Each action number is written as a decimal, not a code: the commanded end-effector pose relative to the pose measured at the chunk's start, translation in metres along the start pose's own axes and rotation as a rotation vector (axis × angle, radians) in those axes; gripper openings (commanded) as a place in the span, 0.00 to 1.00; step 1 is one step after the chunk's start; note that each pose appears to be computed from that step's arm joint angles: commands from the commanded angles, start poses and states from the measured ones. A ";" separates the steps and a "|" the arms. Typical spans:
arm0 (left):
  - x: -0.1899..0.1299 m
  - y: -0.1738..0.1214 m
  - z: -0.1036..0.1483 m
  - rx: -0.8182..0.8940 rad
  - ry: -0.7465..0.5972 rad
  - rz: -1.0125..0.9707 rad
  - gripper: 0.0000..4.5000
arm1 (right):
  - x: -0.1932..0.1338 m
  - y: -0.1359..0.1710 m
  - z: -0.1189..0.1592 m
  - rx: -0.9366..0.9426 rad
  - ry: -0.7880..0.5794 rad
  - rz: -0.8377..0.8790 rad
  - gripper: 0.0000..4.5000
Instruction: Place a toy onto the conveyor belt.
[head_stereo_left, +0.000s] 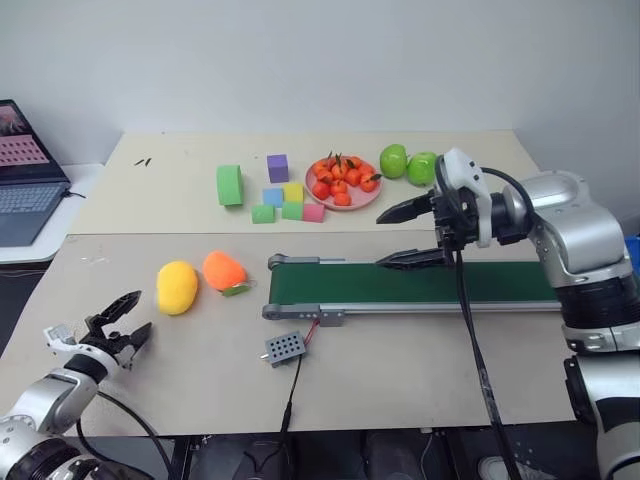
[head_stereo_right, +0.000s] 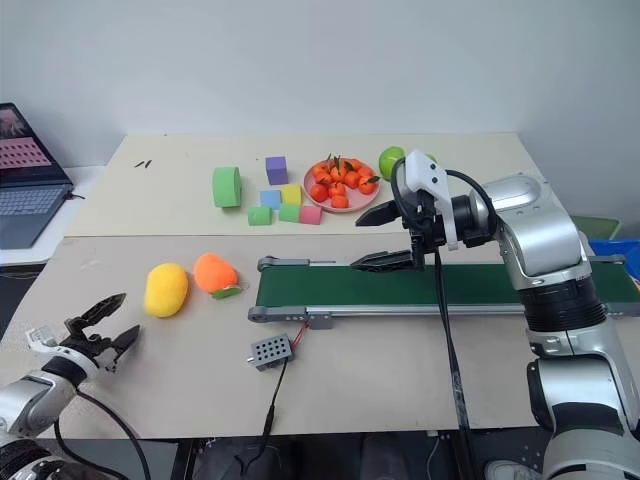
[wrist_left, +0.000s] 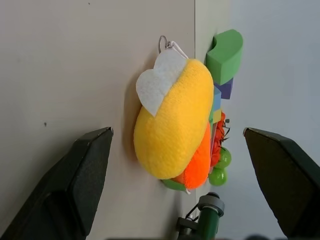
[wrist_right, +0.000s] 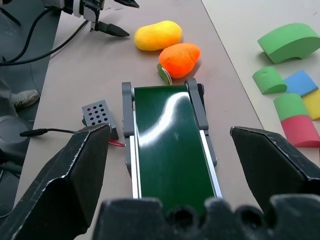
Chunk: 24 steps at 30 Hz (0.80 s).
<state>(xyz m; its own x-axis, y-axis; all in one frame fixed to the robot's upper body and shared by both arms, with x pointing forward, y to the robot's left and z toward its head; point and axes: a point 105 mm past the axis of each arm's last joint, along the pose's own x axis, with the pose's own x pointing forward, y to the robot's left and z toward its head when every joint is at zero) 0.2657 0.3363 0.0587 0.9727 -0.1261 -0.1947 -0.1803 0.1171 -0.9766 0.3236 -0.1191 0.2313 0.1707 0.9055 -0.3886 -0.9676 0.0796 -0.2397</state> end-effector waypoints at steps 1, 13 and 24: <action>0.015 0.012 -0.009 -0.075 0.011 0.020 0.99 | -0.008 -0.003 0.015 -0.054 0.001 -0.013 1.00; 0.045 0.023 -0.032 -0.102 0.054 0.019 0.99 | -0.021 -0.003 0.017 -0.064 0.044 -0.033 1.00; 0.058 0.022 -0.041 -0.069 0.078 0.004 0.29 | -0.025 -0.004 0.014 -0.075 0.074 -0.063 1.00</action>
<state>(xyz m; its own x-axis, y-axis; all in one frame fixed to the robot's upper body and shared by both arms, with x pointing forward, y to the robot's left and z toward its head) 0.3139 0.2994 0.0349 0.9697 -0.1766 -0.1690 -0.1592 0.0682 -0.9849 0.3214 -0.1328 0.2431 0.2137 0.8700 -0.4444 -0.9572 0.0956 -0.2731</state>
